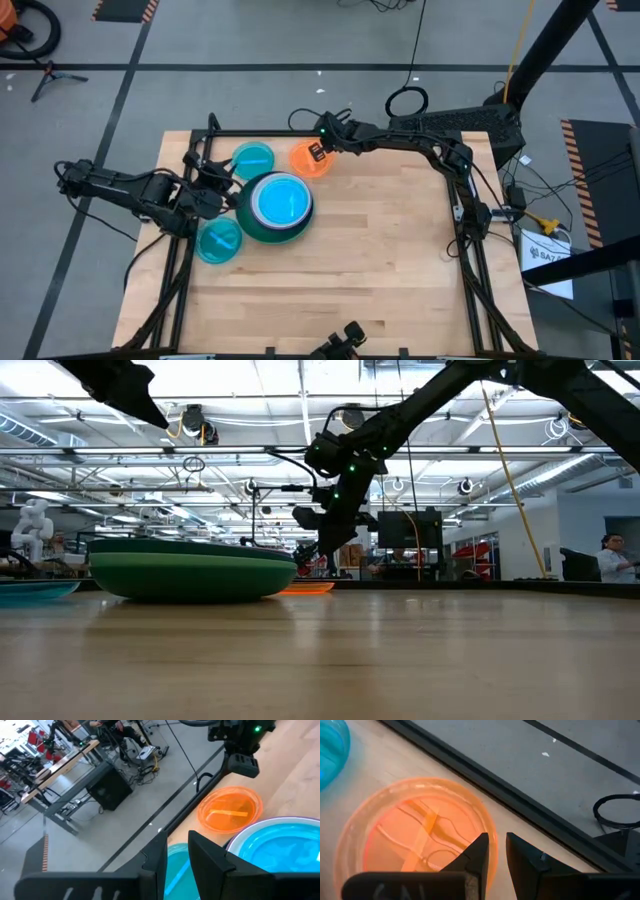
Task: Stack plastic plates
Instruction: Stack the orange plate on top of the blue plate, then stack the bottom blue plate on top of the orange plate
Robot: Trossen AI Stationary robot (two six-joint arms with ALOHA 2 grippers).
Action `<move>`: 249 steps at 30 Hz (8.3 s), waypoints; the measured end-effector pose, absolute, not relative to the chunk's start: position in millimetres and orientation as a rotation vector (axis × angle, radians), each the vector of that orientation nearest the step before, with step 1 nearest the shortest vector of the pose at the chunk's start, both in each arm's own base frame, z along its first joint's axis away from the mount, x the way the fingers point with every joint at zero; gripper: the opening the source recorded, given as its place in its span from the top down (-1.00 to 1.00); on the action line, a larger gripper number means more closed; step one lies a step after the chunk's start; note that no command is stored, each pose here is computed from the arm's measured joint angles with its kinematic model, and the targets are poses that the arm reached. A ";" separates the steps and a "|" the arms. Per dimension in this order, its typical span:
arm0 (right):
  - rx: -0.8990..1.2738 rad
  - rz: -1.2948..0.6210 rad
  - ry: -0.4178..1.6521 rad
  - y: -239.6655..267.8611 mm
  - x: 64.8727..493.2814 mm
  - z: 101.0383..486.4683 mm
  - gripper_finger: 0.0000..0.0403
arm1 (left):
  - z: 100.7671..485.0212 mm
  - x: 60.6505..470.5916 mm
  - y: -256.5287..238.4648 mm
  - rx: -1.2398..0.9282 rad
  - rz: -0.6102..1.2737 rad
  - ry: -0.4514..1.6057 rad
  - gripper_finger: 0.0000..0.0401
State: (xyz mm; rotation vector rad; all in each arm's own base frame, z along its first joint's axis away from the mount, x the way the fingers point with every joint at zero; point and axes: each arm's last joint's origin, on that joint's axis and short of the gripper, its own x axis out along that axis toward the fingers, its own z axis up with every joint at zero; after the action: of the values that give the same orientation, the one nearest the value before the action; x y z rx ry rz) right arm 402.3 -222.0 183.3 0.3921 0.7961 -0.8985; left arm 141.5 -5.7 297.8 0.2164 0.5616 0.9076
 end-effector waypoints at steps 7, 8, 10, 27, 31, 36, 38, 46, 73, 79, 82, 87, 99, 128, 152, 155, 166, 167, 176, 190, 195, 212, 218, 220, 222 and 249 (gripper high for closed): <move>0.286 -0.842 0.847 -220.8 402.8 183.2 0.71 | 297.8 141.6 -5.7 0.217 0.907 0.562 0.57; 0.287 -0.842 0.847 -220.6 402.9 183.2 0.71 | 297.8 141.6 -5.7 0.217 0.907 0.562 0.57; 0.338 -0.867 0.821 -220.7 403.2 183.4 0.71 | 297.8 141.6 -5.7 0.217 0.907 0.562 0.57; 0.633 -0.952 0.843 -223.0 390.6 176.0 0.23 | 294.7 137.6 -4.8 0.202 0.922 0.585 0.57; 0.664 -0.939 0.856 -222.9 392.3 168.2 0.20 | 293.8 136.4 -4.6 0.192 0.929 0.588 0.57; 0.694 -0.921 0.886 -223.4 395.6 151.5 0.21 | 293.5 135.9 -4.5 0.183 0.934 0.586 0.57; 0.701 -0.926 0.897 -224.0 396.3 144.9 0.21 | 293.1 135.5 -4.4 0.183 0.935 0.590 0.57; 0.738 -0.889 0.898 -224.2 399.6 136.3 0.22 | 292.6 134.8 -5.0 0.171 0.936 0.587 0.57; 0.718 -0.873 0.868 -225.4 402.5 138.0 0.83 | 292.6 134.7 -4.9 0.156 0.941 0.580 0.57; 0.695 -0.868 0.867 -225.5 402.2 141.4 0.95 | 292.6 134.7 -4.8 0.155 0.942 0.579 0.57; 0.674 -0.881 0.859 -225.8 401.9 144.0 0.99 | 292.6 134.7 -4.8 0.155 0.943 0.579 0.57; 0.663 -0.875 0.854 -223.0 402.4 149.7 0.99 | 292.6 134.6 -4.8 0.153 0.943 0.578 0.57; 0.566 -0.862 0.783 -209.5 399.3 196.1 1.00 | 292.5 134.7 -4.8 0.143 0.946 0.573 0.57; 0.338 -0.816 0.648 -140.8 399.5 274.8 1.00 | 292.3 133.1 -21.6 0.094 0.841 0.527 0.57; 0.426 -0.520 0.747 -110.5 429.3 235.9 0.63 | 292.4 133.0 -22.4 0.083 0.839 0.520 0.57; 0.407 -0.464 0.766 -103.9 429.8 237.1 0.43 | 292.5 133.1 -22.4 0.071 0.842 0.514 0.57; 0.106 -0.462 0.963 -48.9 416.4 242.7 0.10 | 277.2 148.4 -38.3 -0.208 0.738 0.611 0.57; 0.059 -0.456 0.970 -42.7 416.2 241.3 0.10 | 273.1 152.4 -43.0 -0.231 0.727 0.634 0.57; -0.099 -0.229 0.736 -38.0 429.2 209.6 0.21 | 227.6 176.0 -91.9 -0.353 0.708 0.840 0.57; -0.077 -0.185 0.694 -58.7 451.4 154.8 0.63 | 191.4 173.1 -132.4 -0.544 0.773 1.027 0.57; -0.097 -0.173 0.641 -55.4 455.5 158.0 0.72 | 180.7 169.1 -144.0 -0.557 0.782 1.109 0.57; -0.169 -0.128 0.638 -39.8 433.0 218.9 0.75 | 175.6 163.2 -156.3 -0.635 0.788 1.155 0.57; -0.179 -0.100 0.629 -26.7 430.4 227.0 0.75 | 172.3 163.5 -155.8 -0.628 0.821 1.156 0.49; -0.183 -0.087 0.649 -21.7 429.4 225.3 0.75 | 167.9 163.2 -155.4 -0.602 0.858 1.164 0.43; -0.193 -0.073 0.671 -17.7 428.4 223.3 0.75 | 162.2 164.5 -156.7 -0.579 0.874 1.172 0.37; -0.198 -0.040 0.779 -6.6 410.8 234.1 0.75 | 128.4 168.6 -161.2 -0.397 0.962 1.200 0.43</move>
State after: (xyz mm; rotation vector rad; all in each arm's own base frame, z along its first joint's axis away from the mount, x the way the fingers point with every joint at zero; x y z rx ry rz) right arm 410.8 -6.6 234.1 -0.1983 0.7787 -0.0401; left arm 168.6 -161.2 128.4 -0.3970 1.1997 0.9616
